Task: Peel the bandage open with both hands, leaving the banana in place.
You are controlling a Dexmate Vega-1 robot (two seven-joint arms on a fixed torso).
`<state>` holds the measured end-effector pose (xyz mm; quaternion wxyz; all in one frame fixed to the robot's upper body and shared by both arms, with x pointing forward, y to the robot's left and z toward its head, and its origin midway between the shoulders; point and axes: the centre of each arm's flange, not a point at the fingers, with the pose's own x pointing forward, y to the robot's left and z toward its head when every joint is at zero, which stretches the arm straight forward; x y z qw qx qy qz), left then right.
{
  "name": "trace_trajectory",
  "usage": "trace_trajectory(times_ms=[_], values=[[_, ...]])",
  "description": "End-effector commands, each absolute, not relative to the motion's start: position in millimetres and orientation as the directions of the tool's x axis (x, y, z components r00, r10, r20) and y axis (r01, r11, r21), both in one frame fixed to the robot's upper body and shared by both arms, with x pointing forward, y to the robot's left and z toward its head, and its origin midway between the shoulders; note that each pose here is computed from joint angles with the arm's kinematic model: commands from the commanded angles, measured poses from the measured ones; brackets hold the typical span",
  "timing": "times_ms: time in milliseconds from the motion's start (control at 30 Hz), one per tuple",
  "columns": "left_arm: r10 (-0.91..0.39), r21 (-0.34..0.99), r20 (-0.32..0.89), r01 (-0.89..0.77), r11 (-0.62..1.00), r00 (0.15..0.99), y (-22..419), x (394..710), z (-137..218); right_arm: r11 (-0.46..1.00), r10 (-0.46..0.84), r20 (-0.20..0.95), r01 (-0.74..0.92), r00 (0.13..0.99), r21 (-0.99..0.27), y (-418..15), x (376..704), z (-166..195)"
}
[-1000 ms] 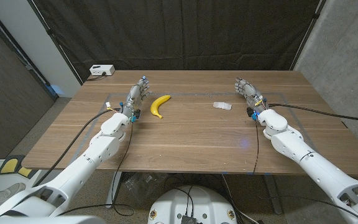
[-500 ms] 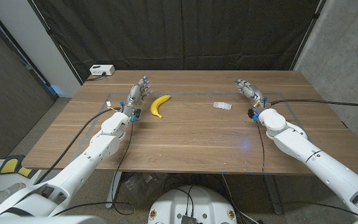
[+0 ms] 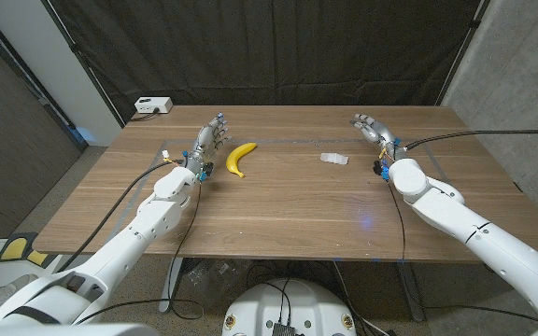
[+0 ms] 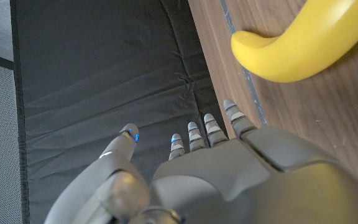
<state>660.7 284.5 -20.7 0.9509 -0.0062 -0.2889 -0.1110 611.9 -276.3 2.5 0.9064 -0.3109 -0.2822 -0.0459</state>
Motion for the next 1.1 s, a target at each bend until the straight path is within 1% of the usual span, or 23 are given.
trace_trajectory(times_ms=[33, 233, 500, 667, 800, 1100], values=[[-0.214, 0.055, 0.55, 0.221, 0.974, 0.807, 283, 662, -20, 0.668, 0.101, 0.562, 0.363, 0.821, -0.65, -269, 597, 16], [-0.215, 0.054, 0.549, 0.223, 0.973, 0.808, 282, 662, -21, 0.584, 0.105, 0.556, 0.402, 0.825, -0.706, -264, 593, 20], [-0.219, 0.055, 0.547, 0.227, 0.972, 0.808, 282, 661, -23, 0.498, 0.112, 0.515, 0.401, 0.85, -0.769, -257, 591, 20], [-0.224, 0.056, 0.545, 0.231, 0.971, 0.808, 282, 661, -24, 0.471, 0.123, 0.486, 0.38, 0.865, -0.796, -255, 591, 19], [-0.224, 0.055, 0.544, 0.232, 0.971, 0.809, 283, 660, -25, 0.42, 0.124, 0.466, 0.379, 0.876, -0.825, -250, 591, 18], [-0.225, 0.055, 0.542, 0.233, 0.971, 0.81, 283, 659, -27, 0.386, 0.134, 0.438, 0.36, 0.889, -0.849, -244, 593, 15]])
